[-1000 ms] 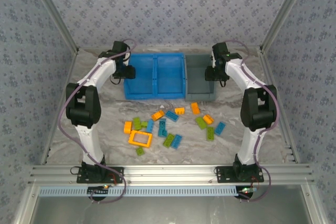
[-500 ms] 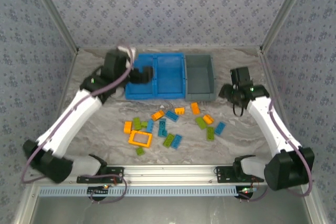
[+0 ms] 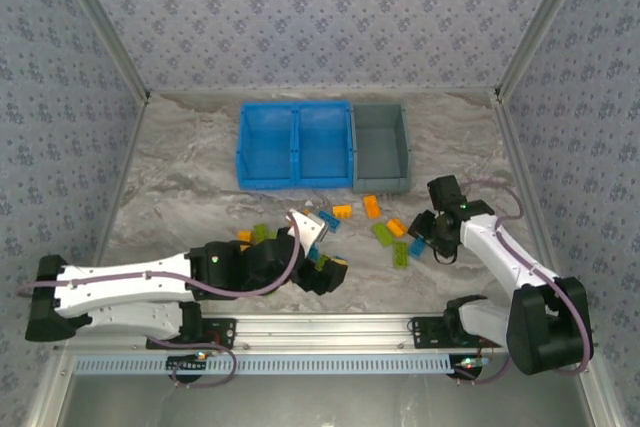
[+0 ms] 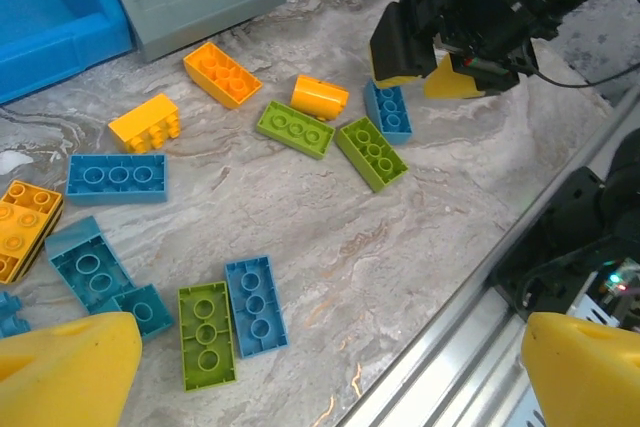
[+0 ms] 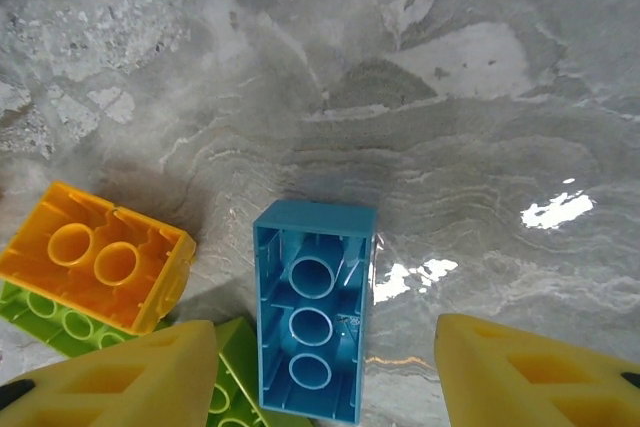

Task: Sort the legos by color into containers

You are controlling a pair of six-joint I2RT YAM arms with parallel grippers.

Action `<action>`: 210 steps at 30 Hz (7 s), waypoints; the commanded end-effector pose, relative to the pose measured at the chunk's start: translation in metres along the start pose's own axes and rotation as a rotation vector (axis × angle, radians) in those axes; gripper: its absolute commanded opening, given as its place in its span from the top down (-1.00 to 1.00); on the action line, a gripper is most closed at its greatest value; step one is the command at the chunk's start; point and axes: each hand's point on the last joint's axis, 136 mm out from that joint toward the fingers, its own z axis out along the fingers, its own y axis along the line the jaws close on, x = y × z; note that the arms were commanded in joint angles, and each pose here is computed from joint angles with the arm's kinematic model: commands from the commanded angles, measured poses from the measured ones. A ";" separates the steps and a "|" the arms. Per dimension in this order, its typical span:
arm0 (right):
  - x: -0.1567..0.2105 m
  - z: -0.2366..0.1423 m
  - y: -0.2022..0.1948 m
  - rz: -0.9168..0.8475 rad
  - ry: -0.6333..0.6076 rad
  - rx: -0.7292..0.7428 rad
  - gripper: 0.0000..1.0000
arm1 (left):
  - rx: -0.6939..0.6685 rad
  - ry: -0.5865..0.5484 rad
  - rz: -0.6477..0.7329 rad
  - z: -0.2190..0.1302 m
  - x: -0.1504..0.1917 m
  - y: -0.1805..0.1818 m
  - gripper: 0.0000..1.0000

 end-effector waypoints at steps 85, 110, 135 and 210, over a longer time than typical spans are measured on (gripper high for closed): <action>0.128 -0.138 0.158 -0.823 -0.334 -0.530 -0.12 | -0.727 0.012 -1.326 0.011 0.163 0.190 0.31; 0.135 -0.143 0.165 -0.857 -0.357 -0.552 -0.11 | -0.654 -0.070 -1.170 0.002 0.098 0.177 0.90; 0.101 -0.195 0.300 -0.839 -0.807 -0.620 -0.27 | -0.677 0.298 -0.393 0.055 -0.120 0.329 1.00; 0.072 0.022 0.038 -0.553 0.042 0.125 0.19 | -0.153 0.000 -0.119 -0.019 -0.009 0.033 -0.64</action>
